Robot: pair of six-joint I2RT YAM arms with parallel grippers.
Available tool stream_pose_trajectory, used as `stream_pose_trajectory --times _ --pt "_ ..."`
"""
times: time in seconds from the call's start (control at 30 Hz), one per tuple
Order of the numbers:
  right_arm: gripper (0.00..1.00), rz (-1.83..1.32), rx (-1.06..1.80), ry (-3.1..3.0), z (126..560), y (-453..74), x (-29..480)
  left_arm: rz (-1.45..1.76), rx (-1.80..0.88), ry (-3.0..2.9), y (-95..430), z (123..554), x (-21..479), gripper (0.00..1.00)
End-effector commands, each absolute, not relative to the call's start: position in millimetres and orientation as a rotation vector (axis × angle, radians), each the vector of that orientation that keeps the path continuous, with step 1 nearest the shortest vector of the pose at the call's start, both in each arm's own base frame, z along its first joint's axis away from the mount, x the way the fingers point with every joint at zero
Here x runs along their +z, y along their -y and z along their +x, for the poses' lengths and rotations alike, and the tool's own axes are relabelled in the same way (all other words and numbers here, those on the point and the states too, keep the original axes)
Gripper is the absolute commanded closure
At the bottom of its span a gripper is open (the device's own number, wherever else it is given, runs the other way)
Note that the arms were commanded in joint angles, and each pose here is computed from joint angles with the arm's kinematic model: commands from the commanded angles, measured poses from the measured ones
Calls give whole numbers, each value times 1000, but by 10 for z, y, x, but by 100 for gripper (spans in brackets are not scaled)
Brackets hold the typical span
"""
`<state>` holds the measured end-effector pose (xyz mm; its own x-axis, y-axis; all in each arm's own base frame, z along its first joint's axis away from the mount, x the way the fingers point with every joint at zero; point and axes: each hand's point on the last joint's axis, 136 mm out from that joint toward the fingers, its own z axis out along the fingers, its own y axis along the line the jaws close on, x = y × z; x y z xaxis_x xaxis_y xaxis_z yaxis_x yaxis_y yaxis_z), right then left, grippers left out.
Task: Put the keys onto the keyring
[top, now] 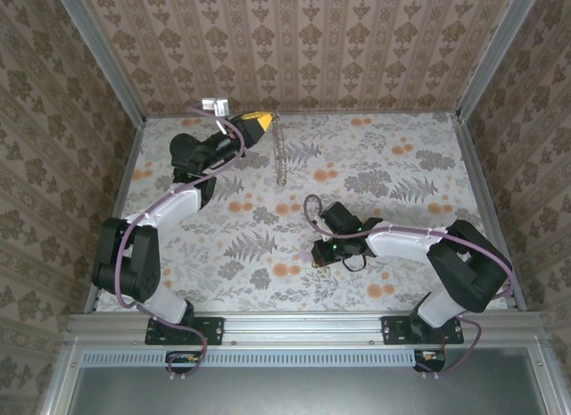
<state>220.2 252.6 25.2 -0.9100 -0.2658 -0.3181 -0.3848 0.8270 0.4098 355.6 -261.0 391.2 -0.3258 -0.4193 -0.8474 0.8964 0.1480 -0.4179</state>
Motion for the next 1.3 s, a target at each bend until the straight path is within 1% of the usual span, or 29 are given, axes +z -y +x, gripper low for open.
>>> stream_pose_trajectory --times 0.0,0.23,0.4,0.67,0.97,1.13,1.27 --pt "100 -503 731 -2714 2231 -2585 452 567 -1450 -1187 2559 3419 4141 100" --pt "100 -466 760 -2640 2310 -2574 697 570 -1454 -1188 2564 3408 4138 100" --pt "100 -432 768 -2625 2354 -2537 733 573 -1455 -1186 2570 3400 4146 100" --pt "100 -336 835 -2477 2546 -2469 1171 583 -1456 -1187 2577 3388 4161 100" --pt "100 -208 852 -2159 3012 -2292 2092 639 -1474 -1189 2683 3394 4182 100" --pt "100 -141 864 -1914 3257 -2231 2763 676 -1482 -1182 2734 3424 4239 100" --pt "100 -109 880 -1701 3372 -2202 3276 704 -1481 -1172 2767 3432 4304 100"
